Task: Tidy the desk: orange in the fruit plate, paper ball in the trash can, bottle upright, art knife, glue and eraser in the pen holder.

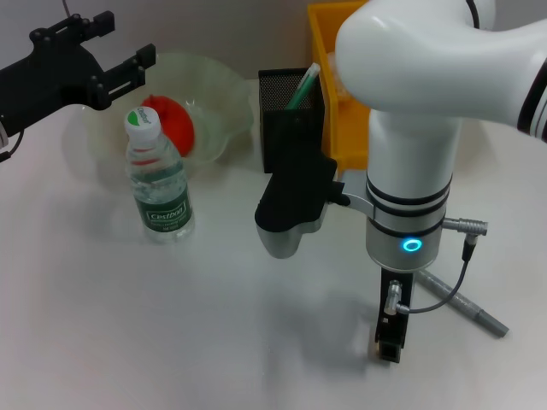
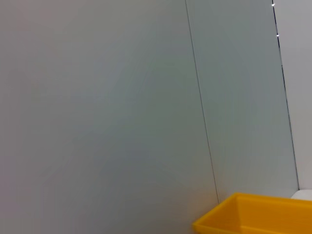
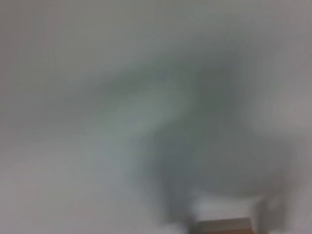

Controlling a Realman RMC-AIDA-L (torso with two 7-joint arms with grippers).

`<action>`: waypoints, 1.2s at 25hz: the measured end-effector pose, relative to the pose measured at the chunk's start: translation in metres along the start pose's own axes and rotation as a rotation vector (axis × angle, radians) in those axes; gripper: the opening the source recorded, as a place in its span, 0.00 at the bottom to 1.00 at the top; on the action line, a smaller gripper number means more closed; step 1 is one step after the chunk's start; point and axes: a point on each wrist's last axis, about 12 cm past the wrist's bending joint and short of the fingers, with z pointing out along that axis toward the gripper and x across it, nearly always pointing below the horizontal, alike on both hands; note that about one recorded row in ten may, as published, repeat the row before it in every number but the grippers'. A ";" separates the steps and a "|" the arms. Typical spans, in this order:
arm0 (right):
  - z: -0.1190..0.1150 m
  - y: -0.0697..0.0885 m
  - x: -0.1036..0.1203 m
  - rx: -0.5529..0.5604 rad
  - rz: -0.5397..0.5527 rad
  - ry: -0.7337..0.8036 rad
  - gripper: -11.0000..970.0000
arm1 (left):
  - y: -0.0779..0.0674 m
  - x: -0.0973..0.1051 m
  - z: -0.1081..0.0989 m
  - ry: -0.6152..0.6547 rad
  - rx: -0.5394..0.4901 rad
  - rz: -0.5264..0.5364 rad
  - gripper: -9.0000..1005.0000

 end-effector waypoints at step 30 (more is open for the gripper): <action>-0.008 -0.004 -0.003 0.027 0.007 -0.035 0.41 | 0.000 0.000 0.000 -0.001 0.000 0.001 0.68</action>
